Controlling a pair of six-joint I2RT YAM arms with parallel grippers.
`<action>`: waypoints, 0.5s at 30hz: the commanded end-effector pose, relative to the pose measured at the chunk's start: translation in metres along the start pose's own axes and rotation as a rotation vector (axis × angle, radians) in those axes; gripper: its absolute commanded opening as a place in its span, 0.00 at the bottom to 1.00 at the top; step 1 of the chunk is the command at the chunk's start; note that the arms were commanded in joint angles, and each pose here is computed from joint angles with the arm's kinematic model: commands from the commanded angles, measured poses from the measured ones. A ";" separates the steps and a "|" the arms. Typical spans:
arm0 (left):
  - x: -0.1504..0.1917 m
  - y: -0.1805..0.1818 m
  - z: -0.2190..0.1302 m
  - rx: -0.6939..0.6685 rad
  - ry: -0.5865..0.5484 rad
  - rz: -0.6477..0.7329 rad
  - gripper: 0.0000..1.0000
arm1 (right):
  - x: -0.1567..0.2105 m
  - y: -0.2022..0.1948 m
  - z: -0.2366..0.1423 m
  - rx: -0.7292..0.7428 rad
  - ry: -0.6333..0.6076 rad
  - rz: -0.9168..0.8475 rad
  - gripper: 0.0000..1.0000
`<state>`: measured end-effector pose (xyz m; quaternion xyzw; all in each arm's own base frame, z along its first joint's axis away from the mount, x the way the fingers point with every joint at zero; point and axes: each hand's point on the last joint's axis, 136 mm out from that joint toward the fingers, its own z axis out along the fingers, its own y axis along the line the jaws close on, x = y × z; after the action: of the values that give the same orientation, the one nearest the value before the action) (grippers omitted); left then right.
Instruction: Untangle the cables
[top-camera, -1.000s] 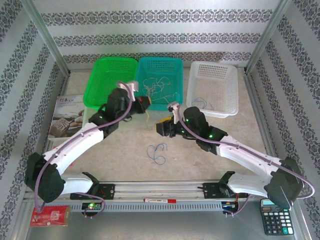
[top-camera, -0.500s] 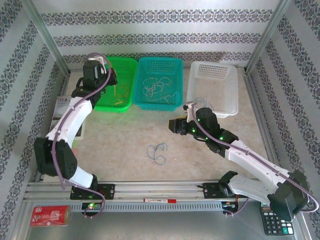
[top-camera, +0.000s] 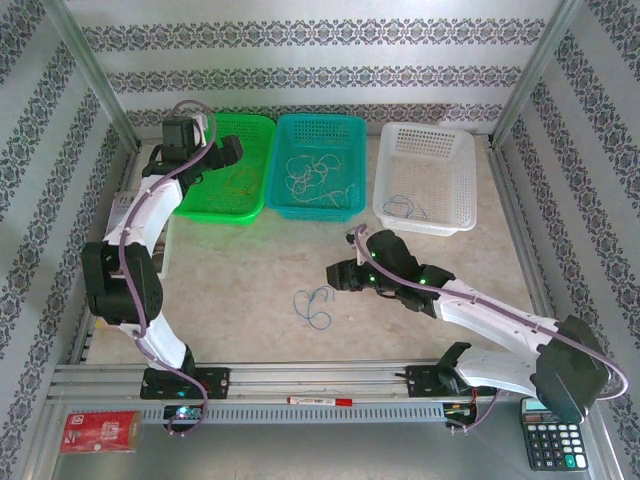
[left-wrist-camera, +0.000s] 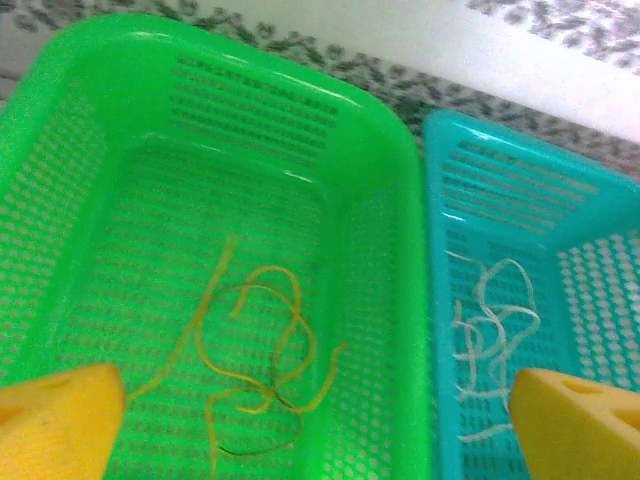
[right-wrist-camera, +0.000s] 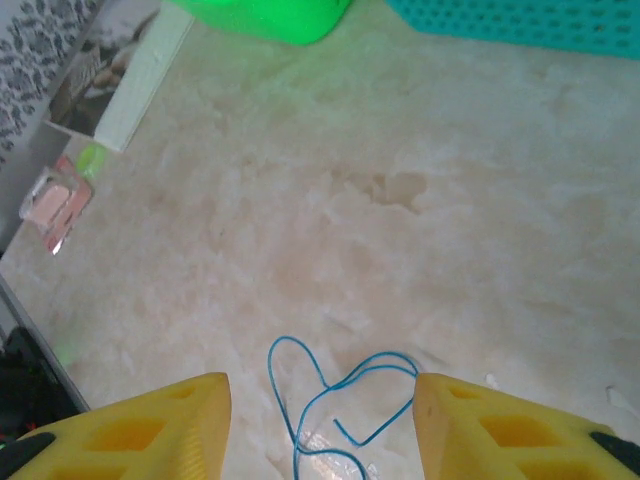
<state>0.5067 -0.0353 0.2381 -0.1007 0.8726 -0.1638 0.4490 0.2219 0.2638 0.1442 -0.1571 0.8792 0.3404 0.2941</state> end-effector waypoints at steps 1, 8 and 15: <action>0.010 -0.038 -0.029 0.174 0.019 -0.041 1.00 | 0.012 -0.005 0.005 0.038 0.017 -0.012 0.52; 0.080 -0.086 -0.070 0.289 0.092 -0.063 1.00 | 0.030 -0.009 0.010 0.065 0.041 -0.021 0.51; 0.152 -0.110 -0.104 0.338 0.093 -0.125 1.00 | 0.042 -0.014 0.016 0.097 0.072 -0.034 0.51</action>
<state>0.3429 -0.1617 0.2140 -0.0366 0.8645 -0.3221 0.3840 0.2027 0.2638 0.1105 -0.1729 0.8960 0.3023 0.2755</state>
